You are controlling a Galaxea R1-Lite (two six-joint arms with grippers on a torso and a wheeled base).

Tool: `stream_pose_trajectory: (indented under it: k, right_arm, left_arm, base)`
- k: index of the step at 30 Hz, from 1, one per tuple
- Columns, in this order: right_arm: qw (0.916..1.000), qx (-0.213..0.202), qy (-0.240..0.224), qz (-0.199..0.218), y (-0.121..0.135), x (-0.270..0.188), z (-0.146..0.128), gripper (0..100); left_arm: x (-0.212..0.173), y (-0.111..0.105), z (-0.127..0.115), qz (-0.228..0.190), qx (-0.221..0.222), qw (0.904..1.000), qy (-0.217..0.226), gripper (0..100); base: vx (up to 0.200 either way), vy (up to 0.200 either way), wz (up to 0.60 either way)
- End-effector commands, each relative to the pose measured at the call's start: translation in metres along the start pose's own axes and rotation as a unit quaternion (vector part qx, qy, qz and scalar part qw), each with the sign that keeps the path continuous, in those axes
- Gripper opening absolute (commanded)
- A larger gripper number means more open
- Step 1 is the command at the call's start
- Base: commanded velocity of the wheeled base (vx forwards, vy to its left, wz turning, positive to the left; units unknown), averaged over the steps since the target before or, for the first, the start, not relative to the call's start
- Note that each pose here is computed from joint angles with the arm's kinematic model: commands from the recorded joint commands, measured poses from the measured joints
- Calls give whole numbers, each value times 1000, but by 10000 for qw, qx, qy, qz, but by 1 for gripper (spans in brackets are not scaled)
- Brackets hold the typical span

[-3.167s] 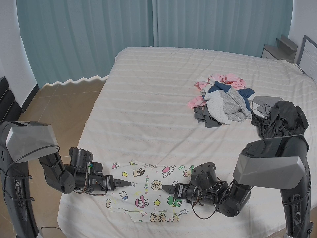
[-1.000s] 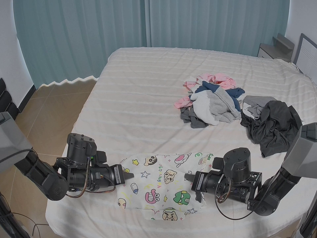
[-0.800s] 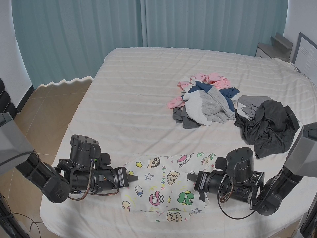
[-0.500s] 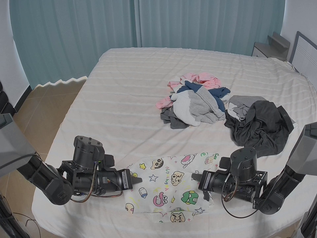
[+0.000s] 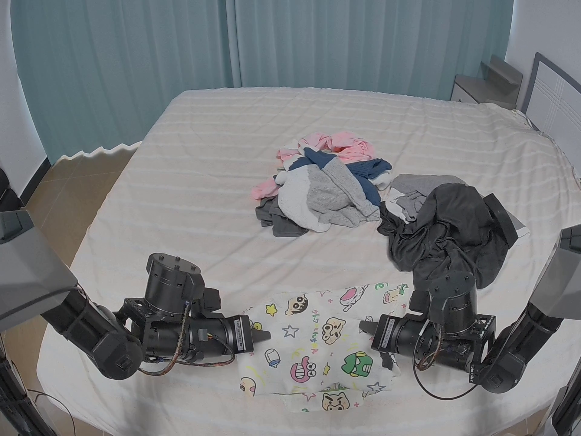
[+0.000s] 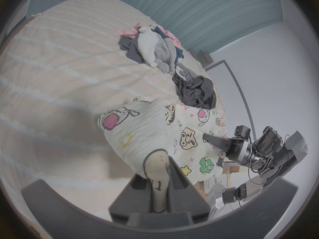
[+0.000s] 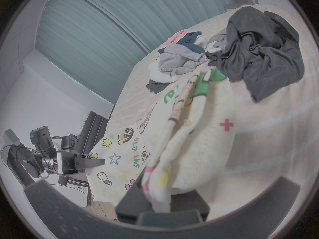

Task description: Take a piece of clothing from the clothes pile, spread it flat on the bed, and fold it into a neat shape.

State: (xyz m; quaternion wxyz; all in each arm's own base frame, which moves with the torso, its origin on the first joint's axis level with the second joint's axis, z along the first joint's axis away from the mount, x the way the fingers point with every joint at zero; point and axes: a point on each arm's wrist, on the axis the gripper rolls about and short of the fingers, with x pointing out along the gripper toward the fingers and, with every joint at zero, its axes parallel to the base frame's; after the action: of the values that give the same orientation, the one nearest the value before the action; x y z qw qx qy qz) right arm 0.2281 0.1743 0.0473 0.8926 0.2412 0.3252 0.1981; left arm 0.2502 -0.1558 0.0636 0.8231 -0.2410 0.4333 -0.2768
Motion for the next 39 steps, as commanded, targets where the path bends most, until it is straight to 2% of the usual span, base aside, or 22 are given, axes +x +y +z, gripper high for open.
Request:
stream_pose_trajectory:
  k: [1,3,12,15,27,31,36,37,38,39]
  right_arm:
    - [10000,17,39,-34,-2,-1,-2,0]
    - [10000,47,62,-54,-3,-1,-3,0]
    - [9995,68,219,-201,-9,-2,-10,0]
    - [9988,86,347,-323,-15,1,-17,0]
    - [9933,107,835,-797,-38,22,-42,0]
    - [9922,154,891,-861,-41,25,-45,0]
    - [9909,279,932,-928,-44,26,-48,0]
    - [9909,279,932,-928,-44,26,-48,0]
    - [9906,278,949,-943,-45,26,-49,0]
    - [9909,278,927,-933,-44,26,-48,100]
  left_arm:
    - [6,1,-2,18,-2,10000,78,0]
    - [7,2,-3,33,-5,9999,96,0]
    - [15,8,-9,194,-42,9996,199,0]
    - [23,15,-14,382,-81,9988,291,0]
    - [42,32,-29,640,-207,9957,643,0]
    - [50,37,-30,635,-196,9960,590,0]
    - [60,45,-34,873,-184,9951,430,0]
    - [60,45,-34,873,-184,9951,430,100]
    - [61,46,-34,878,-201,9950,434,100]
    - [61,46,-34,891,-223,9949,423,100]
  base:
    - [0,-200,0]
    - [0,-200,0]
    - [0,0,0]
    - [0,0,0]
    - [0,0,0]
    - [0,0,0]
    - [0,0,0]
    - [0,0,0]
    - [0,0,0]
    - [0,0,0]
